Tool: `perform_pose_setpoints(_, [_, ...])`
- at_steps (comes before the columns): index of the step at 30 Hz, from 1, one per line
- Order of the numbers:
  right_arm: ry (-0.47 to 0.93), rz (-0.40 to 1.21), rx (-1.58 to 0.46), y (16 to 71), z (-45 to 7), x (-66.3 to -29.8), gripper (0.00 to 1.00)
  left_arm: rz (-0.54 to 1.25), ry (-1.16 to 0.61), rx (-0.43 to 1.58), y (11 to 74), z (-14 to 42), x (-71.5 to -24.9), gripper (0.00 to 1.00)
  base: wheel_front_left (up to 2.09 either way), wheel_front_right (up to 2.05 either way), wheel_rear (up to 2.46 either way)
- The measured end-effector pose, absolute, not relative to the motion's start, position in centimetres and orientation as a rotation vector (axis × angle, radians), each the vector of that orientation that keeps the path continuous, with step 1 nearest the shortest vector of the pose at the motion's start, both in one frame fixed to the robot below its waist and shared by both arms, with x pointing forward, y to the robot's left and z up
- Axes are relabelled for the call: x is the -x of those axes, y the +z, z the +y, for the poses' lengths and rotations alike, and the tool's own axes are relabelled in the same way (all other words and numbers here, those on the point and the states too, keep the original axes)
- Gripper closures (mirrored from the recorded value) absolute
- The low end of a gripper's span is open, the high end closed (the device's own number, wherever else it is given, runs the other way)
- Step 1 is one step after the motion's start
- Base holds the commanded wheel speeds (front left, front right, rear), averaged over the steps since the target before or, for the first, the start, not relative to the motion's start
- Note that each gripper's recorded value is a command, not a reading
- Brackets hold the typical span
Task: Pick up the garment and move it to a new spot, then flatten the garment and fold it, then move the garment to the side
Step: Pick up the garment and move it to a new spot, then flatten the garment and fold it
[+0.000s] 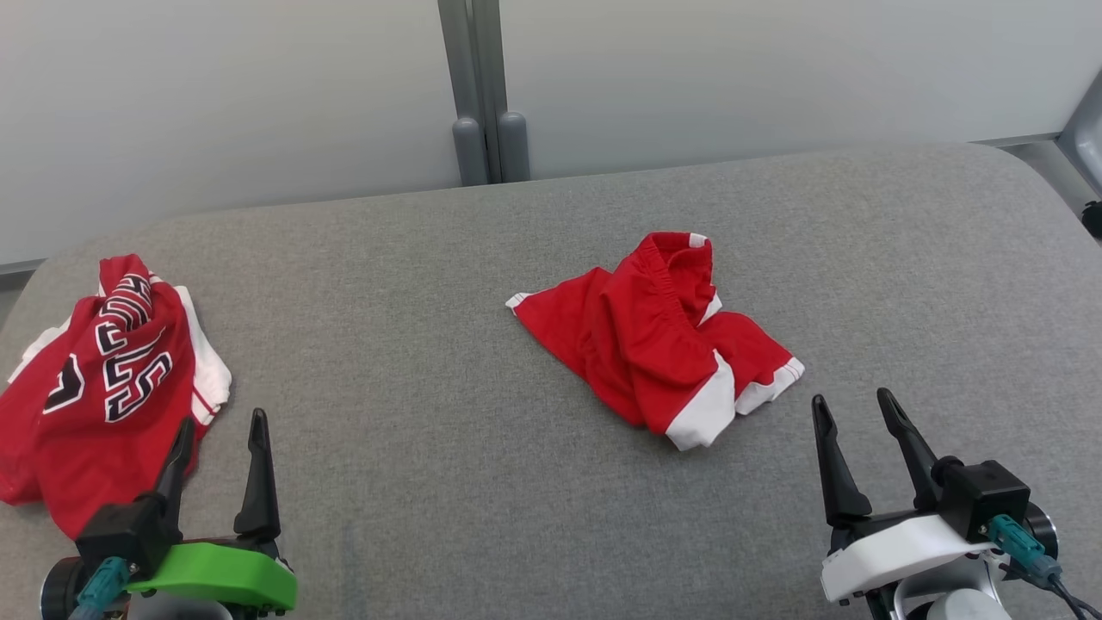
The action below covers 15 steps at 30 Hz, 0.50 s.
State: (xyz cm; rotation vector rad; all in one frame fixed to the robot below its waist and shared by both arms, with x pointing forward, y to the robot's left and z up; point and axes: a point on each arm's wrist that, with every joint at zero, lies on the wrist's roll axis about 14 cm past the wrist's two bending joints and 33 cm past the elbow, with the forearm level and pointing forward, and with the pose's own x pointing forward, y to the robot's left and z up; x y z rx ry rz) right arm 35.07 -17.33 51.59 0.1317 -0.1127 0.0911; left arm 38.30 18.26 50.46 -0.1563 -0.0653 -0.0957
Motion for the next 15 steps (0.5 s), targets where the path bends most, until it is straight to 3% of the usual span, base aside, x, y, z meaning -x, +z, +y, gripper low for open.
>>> perform_pose_setpoints(15, [0.113,-0.11,-0.124,51.54,-16.79,-34.93,0.0,-0.045,-0.105,0.135,49.76,18.23,-37.58,0.0,0.0,0.0,0.0])
